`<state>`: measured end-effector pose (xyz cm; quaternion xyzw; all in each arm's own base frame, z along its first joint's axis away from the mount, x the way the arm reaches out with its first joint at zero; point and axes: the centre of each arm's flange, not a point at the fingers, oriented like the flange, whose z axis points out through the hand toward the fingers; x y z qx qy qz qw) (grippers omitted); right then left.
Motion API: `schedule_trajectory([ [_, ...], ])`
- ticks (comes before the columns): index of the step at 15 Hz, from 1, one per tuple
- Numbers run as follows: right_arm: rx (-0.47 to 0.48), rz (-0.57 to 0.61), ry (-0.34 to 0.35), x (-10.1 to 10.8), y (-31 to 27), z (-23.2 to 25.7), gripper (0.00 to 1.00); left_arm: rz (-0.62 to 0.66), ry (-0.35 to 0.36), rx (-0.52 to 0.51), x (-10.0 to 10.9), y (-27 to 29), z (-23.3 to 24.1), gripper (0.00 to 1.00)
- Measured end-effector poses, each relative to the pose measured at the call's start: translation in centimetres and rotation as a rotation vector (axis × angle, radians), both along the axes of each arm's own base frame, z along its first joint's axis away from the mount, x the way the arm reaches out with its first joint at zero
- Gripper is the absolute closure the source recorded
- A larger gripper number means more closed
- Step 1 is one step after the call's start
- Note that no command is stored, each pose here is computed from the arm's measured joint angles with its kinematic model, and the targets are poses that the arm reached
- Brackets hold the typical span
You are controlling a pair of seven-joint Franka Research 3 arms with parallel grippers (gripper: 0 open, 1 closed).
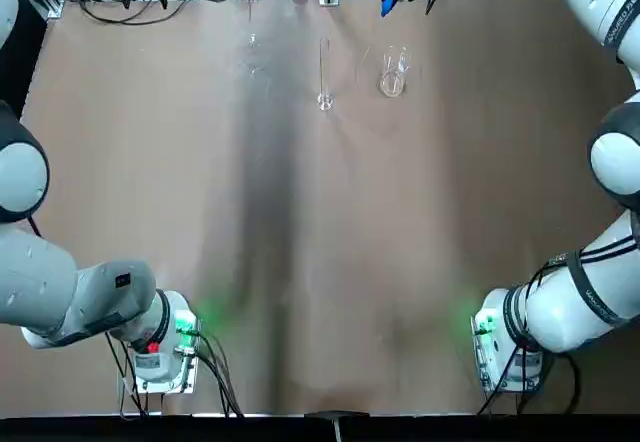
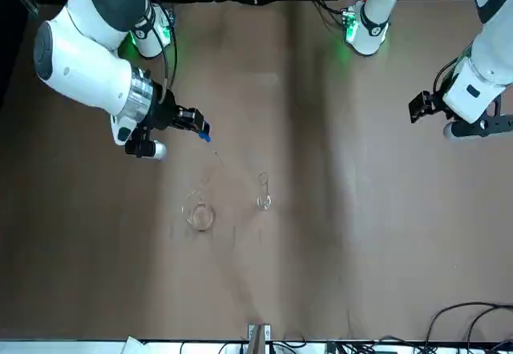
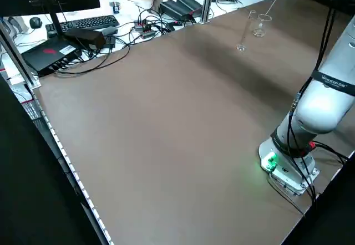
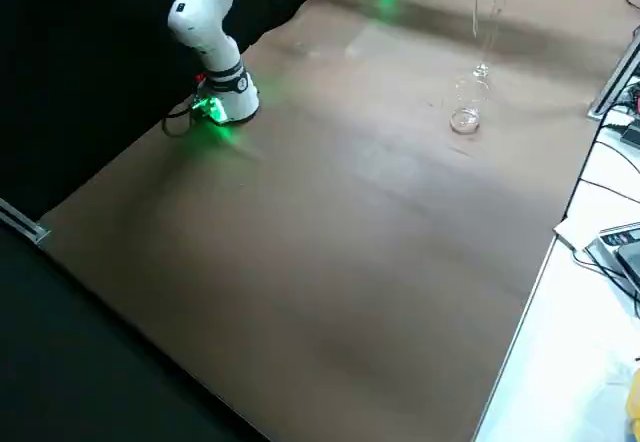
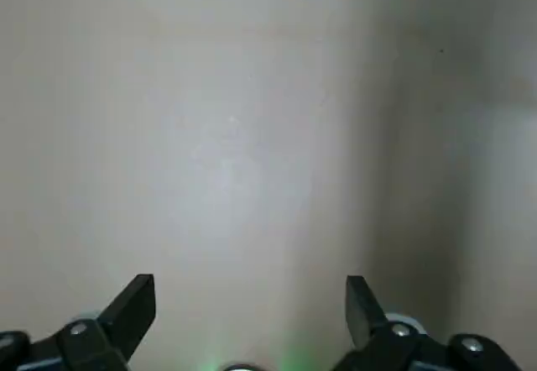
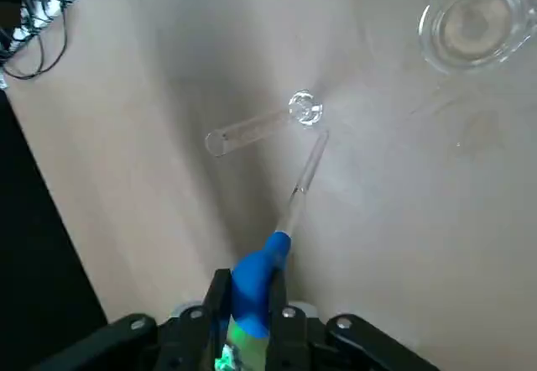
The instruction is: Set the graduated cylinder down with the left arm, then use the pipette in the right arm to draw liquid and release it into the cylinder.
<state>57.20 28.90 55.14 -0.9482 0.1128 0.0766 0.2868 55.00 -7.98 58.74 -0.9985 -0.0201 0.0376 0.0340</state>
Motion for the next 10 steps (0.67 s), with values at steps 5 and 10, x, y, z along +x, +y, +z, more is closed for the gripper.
schedule_trajectory([
  [5, 0.065, -0.02, 0.01, -0.4, 0.3, 1.6, 0.77, 0.0, 0.004, -0.001, 0.1, 0.0, -0.2, 0.0],
  [10, 0.088, -0.049, 0.03, -1.2, 1.9, 3.3, 0.77, -0.005, 0.005, -0.001, 0.1, -0.2, -0.3, 0.0],
])
